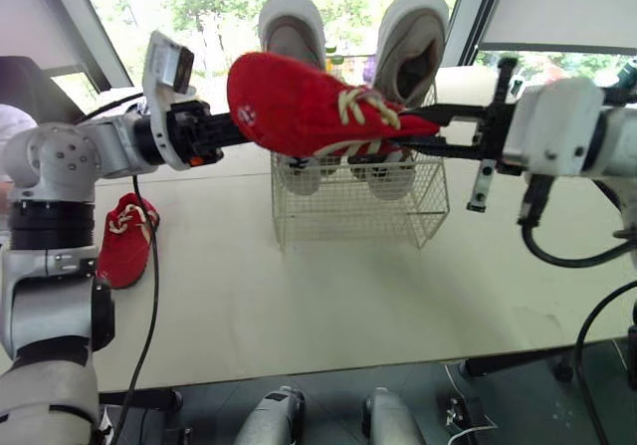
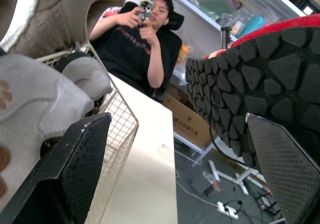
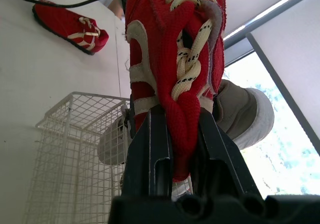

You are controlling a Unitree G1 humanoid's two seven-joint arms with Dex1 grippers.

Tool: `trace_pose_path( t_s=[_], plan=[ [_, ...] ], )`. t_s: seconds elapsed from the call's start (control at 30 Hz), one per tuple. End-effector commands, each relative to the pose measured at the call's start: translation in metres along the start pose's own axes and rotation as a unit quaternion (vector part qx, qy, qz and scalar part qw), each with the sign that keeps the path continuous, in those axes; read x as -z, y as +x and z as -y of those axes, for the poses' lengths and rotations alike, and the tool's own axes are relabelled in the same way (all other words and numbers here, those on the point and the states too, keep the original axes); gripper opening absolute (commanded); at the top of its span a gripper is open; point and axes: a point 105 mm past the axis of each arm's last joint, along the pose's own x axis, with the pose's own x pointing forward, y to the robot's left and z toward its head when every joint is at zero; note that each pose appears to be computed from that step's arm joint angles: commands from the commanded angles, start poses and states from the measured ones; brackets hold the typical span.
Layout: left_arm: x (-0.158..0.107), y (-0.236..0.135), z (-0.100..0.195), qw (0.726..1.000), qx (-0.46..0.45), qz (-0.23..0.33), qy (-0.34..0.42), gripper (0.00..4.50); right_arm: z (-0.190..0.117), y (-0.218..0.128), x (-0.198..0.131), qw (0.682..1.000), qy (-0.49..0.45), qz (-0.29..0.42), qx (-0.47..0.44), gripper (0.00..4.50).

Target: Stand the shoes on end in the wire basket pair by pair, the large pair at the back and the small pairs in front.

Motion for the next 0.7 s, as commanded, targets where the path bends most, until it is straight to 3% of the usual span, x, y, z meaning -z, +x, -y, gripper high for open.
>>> trace_pose_path(
  t_s=[0.03,0.2,0.33,0.7],
  plan=[
    [-0.010,0.000,0.026,0.998,0.041,-0.004,0.038,4.50,0.009,0.005,-0.001,1.000,-0.021,0.003,0.008,0.02],
    [-0.002,-0.012,0.026,0.999,0.017,-0.018,0.039,4.50,0.042,-0.005,0.004,0.998,-0.003,0.005,0.066,0.02],
    [0.003,-0.021,0.025,0.999,-0.003,-0.023,0.041,4.50,0.051,-0.010,0.003,0.997,0.000,0.005,0.074,0.02],
    [-0.004,-0.018,0.022,0.999,-0.006,0.003,0.043,4.50,0.012,0.014,-0.006,0.999,-0.010,0.035,-0.006,0.02]
  ],
)
